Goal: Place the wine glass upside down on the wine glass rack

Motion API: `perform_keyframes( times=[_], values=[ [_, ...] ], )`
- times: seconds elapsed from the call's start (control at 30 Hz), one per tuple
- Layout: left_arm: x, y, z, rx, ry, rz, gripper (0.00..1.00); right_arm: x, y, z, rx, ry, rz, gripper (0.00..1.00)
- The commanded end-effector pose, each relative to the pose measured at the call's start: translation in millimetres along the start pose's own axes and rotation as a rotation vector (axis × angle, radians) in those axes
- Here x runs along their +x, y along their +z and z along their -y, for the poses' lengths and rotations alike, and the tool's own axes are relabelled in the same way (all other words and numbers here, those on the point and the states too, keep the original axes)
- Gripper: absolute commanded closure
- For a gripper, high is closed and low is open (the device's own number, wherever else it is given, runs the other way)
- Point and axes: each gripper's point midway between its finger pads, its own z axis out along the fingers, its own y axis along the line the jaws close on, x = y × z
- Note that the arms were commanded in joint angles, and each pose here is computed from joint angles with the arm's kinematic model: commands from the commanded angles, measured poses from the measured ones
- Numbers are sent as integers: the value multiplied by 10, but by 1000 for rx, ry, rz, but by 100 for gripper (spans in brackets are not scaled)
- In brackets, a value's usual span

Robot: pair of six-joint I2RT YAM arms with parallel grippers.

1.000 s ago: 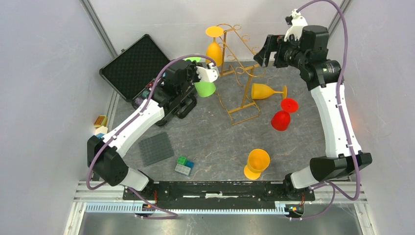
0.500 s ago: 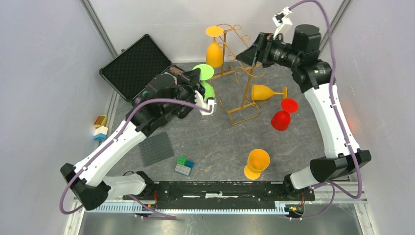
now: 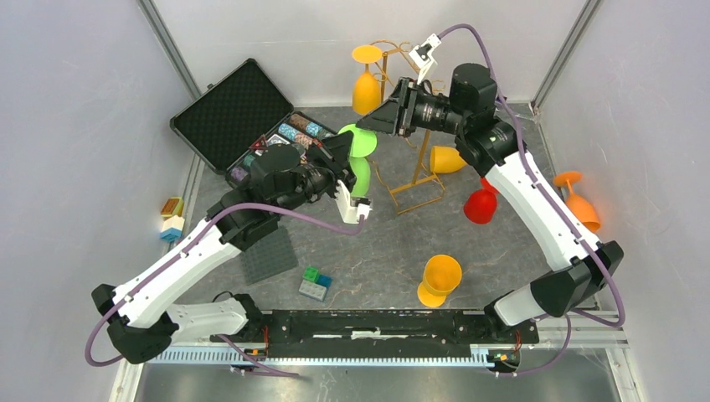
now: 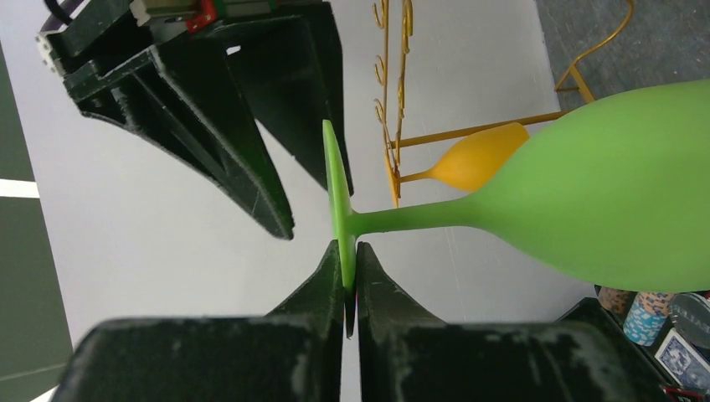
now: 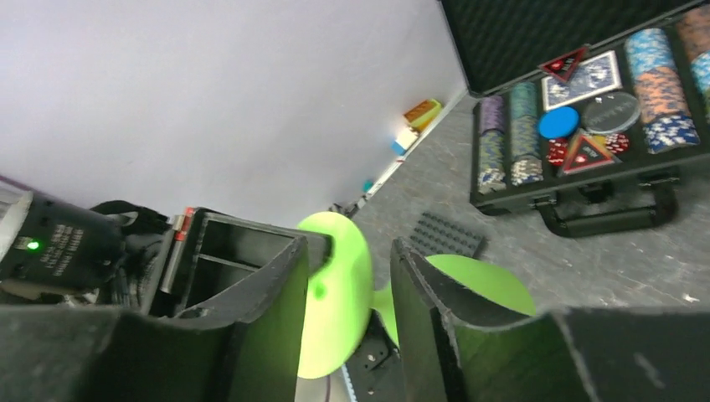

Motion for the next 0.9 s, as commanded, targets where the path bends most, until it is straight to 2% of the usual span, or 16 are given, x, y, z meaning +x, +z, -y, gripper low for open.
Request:
perform_keyframes(
  times=[0.0, 0.07, 0.13, 0.17, 0.33, 0.4, 0.5, 0.63, 0.8, 0.87],
  values=[
    [48, -107, -243, -49, 55, -32, 98, -109, 12, -342, -117, -31, 32, 68],
    [74, -108, -228, -44, 52, -47, 98, -89, 12, -347, -123, -31, 25, 89],
    [98, -119, -210, -40, 51, -61, 98, -74, 10, -356, -131, -30, 17, 92],
    [114, -127, -206, -40, 49, -69, 98, -72, 6, -366, -135, -30, 14, 91],
    [146, -172, -221, -45, 51, -89, 98, -45, 4, -280, -90, -25, 12, 55],
    [156, -188, -234, -49, 51, -94, 98, -28, 13, -255, -84, -24, 5, 50],
    [151, -191, -241, -51, 51, -91, 98, -10, 26, -255, -93, -19, -6, 51],
    [145, -187, -249, -52, 51, -88, 98, 11, 42, -309, -136, -10, -17, 64],
    [149, -178, -242, -50, 47, -91, 95, 36, 51, -350, -161, -8, -32, 100],
    [157, -176, -226, -46, 47, -96, 94, 43, 58, -343, -162, -10, -35, 100]
  ],
)
